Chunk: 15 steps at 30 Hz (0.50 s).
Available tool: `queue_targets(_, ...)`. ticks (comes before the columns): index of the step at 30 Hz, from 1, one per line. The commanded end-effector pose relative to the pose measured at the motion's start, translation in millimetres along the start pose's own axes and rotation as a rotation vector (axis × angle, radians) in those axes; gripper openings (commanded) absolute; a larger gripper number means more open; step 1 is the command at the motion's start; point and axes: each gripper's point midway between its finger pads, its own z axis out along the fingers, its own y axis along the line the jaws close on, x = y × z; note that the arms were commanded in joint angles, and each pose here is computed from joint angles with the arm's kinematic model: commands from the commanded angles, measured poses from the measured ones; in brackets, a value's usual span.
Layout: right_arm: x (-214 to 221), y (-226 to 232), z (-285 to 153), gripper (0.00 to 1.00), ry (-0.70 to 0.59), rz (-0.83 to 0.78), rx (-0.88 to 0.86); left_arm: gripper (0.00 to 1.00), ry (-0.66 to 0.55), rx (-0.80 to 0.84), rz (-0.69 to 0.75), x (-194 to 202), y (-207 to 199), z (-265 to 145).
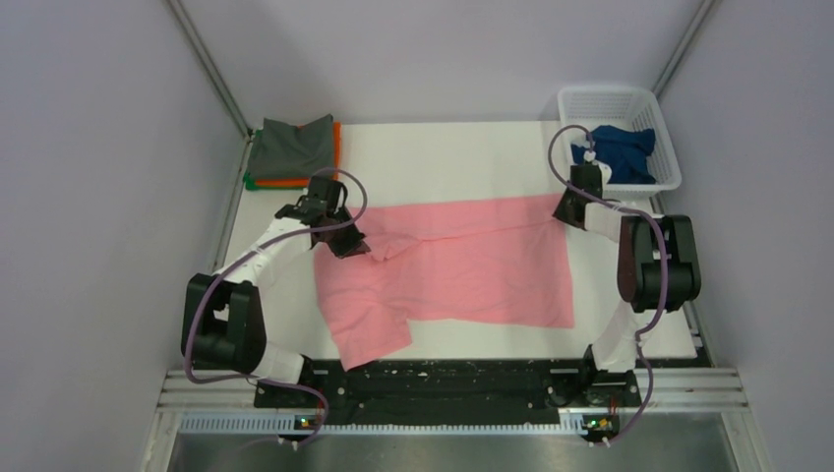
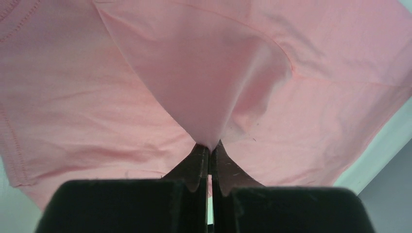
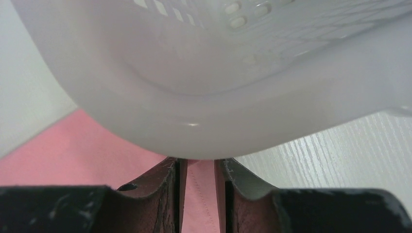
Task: Fold and stack the t-shirts
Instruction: Fold the flattened tshirt in 1/3 of the way
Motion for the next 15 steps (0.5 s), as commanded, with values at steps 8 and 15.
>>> queue_targets(8,-23,22,-12,0.28,-0.105,0.048,-0.01,0.0,-0.099,0.106,0.018,-32,-25,-17)
queue_targets(15,-30,9,-15,0.13,-0.14,0.074,0.067,0.0,-0.093,0.102,0.018,-36,-21,-16)
